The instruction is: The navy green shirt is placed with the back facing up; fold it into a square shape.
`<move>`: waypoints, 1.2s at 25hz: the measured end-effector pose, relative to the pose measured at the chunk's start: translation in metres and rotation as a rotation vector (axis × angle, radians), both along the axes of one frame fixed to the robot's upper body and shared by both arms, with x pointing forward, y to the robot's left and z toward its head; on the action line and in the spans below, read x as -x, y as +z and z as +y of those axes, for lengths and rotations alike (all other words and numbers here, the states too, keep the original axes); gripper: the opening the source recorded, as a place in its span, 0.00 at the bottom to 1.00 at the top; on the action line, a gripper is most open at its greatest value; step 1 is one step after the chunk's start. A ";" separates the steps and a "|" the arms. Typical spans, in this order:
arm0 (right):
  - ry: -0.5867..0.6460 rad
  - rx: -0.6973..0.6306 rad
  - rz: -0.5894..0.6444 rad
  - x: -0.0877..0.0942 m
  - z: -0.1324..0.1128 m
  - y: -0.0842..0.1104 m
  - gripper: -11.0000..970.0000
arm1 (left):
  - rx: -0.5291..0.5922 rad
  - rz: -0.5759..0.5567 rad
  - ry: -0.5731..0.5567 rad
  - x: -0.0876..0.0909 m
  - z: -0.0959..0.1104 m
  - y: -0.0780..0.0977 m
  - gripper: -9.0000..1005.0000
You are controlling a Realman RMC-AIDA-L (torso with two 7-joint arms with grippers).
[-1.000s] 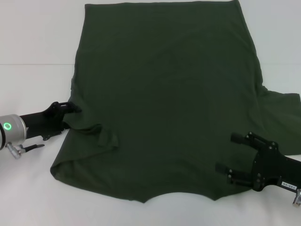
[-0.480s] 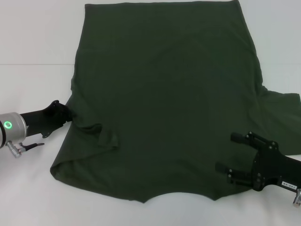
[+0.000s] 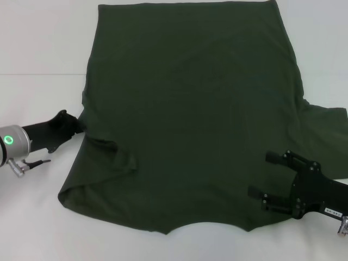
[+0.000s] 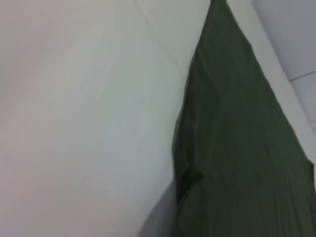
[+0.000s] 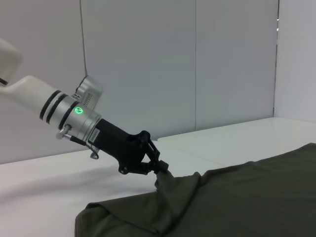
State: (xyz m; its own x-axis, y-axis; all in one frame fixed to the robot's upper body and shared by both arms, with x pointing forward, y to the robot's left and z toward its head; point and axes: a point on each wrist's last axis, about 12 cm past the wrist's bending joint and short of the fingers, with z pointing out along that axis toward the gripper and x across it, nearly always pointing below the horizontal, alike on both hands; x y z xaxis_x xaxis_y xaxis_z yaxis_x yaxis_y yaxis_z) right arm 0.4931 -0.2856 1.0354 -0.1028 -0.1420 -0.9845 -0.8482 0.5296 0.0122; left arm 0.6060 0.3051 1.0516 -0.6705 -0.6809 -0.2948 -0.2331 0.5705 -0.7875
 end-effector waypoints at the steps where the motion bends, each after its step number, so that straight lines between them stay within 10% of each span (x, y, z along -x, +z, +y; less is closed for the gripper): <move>1: 0.000 0.000 0.000 0.000 0.000 0.000 0.97 | 0.001 -0.009 0.004 -0.001 0.000 0.001 0.07; 30: 0.000 -0.008 0.008 0.000 0.003 -0.001 0.97 | -0.071 -0.199 -0.087 -0.021 -0.063 0.009 0.09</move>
